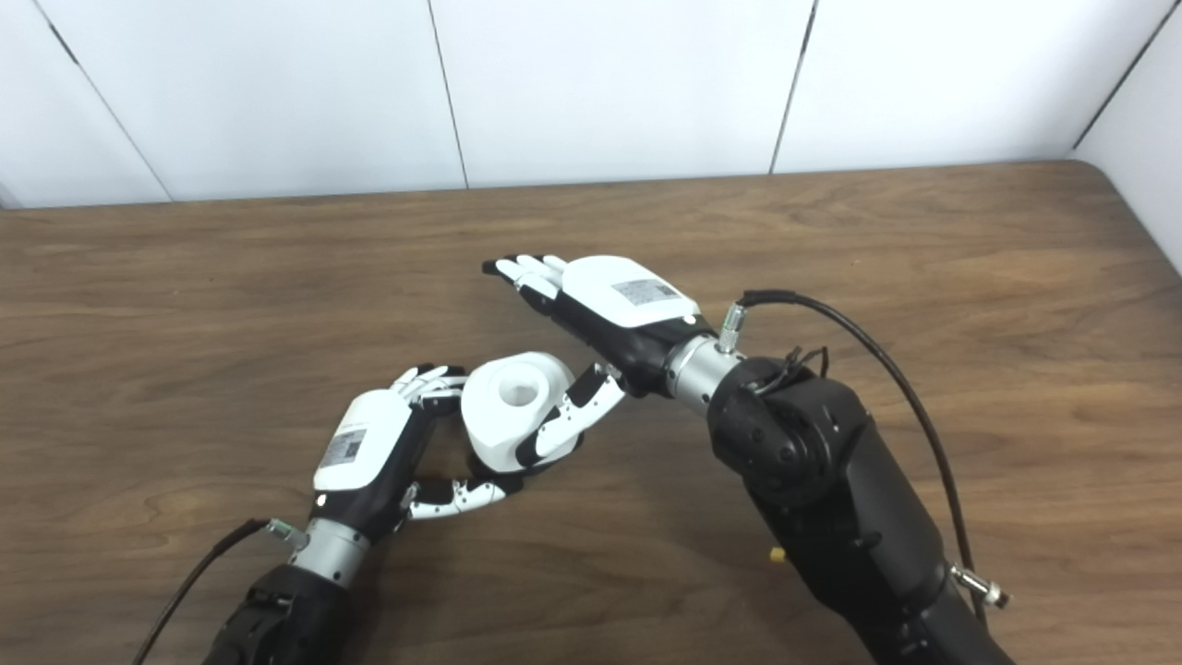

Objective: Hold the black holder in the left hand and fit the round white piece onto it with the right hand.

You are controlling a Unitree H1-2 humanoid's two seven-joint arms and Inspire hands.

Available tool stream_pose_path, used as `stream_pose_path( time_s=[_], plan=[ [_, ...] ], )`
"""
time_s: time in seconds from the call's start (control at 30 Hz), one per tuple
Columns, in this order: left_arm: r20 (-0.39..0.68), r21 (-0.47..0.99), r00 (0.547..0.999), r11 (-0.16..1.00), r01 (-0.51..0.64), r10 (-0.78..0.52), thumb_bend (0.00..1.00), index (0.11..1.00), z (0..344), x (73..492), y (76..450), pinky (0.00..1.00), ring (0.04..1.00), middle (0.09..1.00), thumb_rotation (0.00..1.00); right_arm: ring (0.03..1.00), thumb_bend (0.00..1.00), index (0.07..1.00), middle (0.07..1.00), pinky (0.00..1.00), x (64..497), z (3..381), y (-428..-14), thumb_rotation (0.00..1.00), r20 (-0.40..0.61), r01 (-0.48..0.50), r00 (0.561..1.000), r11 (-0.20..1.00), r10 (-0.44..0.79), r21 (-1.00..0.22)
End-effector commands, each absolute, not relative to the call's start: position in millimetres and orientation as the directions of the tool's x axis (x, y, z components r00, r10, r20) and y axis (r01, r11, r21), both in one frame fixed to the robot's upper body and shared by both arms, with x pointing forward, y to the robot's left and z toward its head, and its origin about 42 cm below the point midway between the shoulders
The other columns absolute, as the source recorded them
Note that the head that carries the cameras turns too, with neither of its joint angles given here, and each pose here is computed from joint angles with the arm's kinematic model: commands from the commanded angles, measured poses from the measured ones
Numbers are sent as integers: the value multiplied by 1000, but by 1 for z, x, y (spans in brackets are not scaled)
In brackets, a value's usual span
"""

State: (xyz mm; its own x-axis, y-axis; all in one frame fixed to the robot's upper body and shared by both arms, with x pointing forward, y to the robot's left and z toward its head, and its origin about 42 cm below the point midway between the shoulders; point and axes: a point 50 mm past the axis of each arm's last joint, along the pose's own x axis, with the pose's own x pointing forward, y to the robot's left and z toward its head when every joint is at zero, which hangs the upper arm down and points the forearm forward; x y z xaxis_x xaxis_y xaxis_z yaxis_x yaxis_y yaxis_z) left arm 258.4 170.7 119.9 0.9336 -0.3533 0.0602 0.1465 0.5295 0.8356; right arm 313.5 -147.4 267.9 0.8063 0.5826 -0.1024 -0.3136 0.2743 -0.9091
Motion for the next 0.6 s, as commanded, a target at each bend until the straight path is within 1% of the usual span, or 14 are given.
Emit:
stream_pose_path(
  time_s=[0.0,0.2,0.23,0.27,0.3,0.33,0.37,0.43,0.47,0.5,0.57],
  plan=[
    [-16,840,930,499,211,-366,521,488,108,255,167,931,863,767,50,1000,1000,1000,1000,941,313,289,-148,400,-24,-243,807,296,591,-924],
    [-33,851,930,478,218,-365,523,495,109,257,167,912,854,770,62,1000,1000,1000,1000,946,316,288,-150,426,-25,-244,808,295,589,-924],
    [-47,848,929,477,232,-367,718,612,109,257,166,914,860,796,86,1000,1000,1000,1000,948,317,288,-151,435,-29,-245,809,293,586,-924],
    [-58,845,928,477,242,-368,857,717,109,258,166,927,876,839,131,1000,1000,1000,1000,951,318,288,-151,447,-31,-247,811,293,585,-924],
    [-70,841,927,477,254,-370,904,753,109,258,166,932,882,853,147,1000,1000,1000,1000,953,318,287,-151,451,-34,-248,812,292,582,-924],
    [-86,832,924,483,272,-372,935,787,110,259,165,943,893,873,168,1000,1000,1000,1000,955,319,287,-152,455,-37,-249,814,292,580,-923],
    [-101,822,922,491,288,-373,970,842,110,259,165,970,920,907,189,1000,1000,1000,1000,958,319,287,-152,459,-39,-250,816,291,577,-923],
    [-119,801,918,510,314,-378,994,915,110,260,164,993,953,947,204,1000,1000,1000,1000,957,320,286,-152,467,-42,-249,818,287,574,-925],
    [-124,794,917,517,321,-379,999,966,110,260,164,997,970,969,219,1000,1000,1000,1000,960,320,286,-152,471,-43,-248,819,286,573,-926],
    [-129,784,916,527,329,-380,1000,983,110,260,164,999,979,981,224,1000,1000,1000,1000,961,320,286,-153,474,-43,-247,819,283,573,-927],
    [-132,763,917,552,337,-377,1000,997,111,260,164,1000,993,997,219,1000,1000,1000,1000,968,321,286,-153,512,-48,-249,819,279,571,-927]
  ],
)
